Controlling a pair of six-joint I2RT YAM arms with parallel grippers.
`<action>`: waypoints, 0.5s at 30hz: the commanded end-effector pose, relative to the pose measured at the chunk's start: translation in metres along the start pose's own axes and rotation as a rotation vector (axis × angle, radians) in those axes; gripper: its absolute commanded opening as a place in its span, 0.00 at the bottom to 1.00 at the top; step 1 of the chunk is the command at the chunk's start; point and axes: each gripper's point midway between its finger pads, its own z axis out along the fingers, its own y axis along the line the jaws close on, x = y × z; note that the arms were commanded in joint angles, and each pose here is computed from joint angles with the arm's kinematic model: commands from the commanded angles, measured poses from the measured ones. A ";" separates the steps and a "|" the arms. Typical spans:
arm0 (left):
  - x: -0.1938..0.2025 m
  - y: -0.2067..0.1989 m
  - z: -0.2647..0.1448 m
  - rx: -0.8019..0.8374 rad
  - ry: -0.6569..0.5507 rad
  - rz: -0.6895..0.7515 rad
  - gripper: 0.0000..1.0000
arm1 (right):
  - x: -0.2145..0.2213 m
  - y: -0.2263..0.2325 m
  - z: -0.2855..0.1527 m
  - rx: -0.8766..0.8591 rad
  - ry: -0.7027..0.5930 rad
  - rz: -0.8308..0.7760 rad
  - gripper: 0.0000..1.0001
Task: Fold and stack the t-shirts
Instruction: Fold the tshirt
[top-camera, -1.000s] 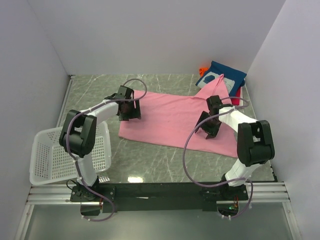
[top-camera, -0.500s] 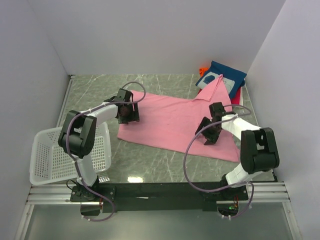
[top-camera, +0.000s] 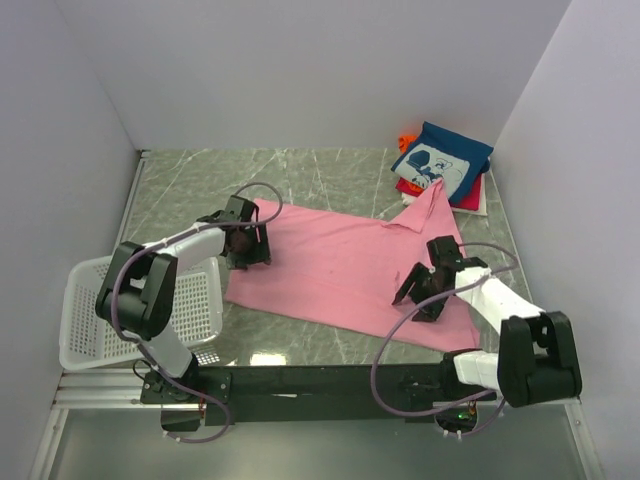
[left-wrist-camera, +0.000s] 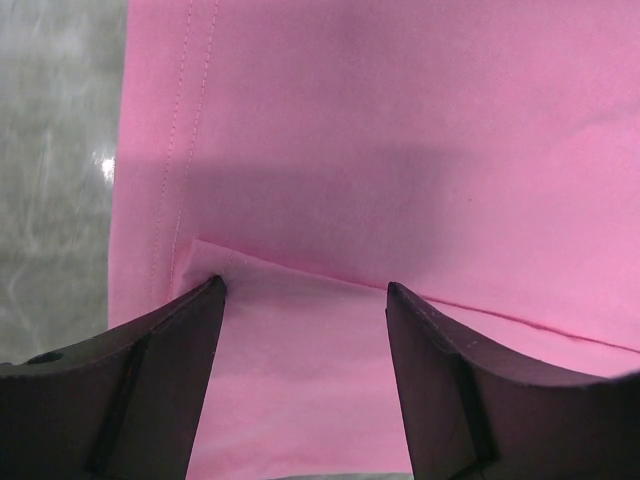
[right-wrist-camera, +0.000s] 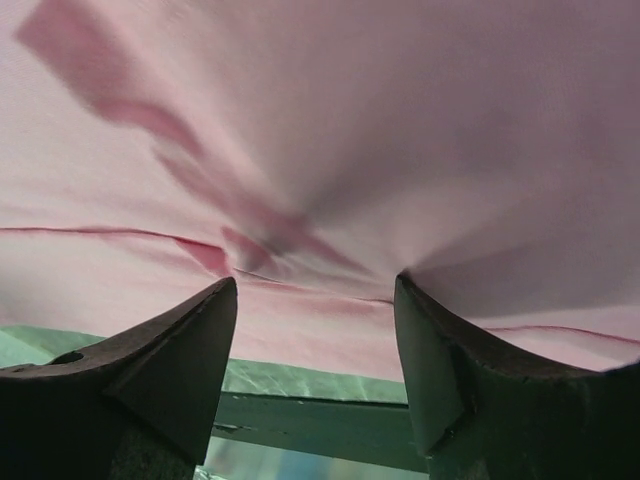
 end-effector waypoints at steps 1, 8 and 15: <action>0.030 0.028 -0.009 -0.101 0.062 -0.022 0.72 | 0.023 -0.029 -0.005 0.090 0.032 0.042 0.71; 0.022 0.015 -0.029 -0.024 -0.004 -0.015 0.72 | 0.024 -0.024 -0.025 0.029 -0.027 0.028 0.71; -0.016 -0.014 -0.039 0.033 -0.078 0.020 0.73 | -0.017 -0.004 -0.053 0.042 -0.172 0.011 0.71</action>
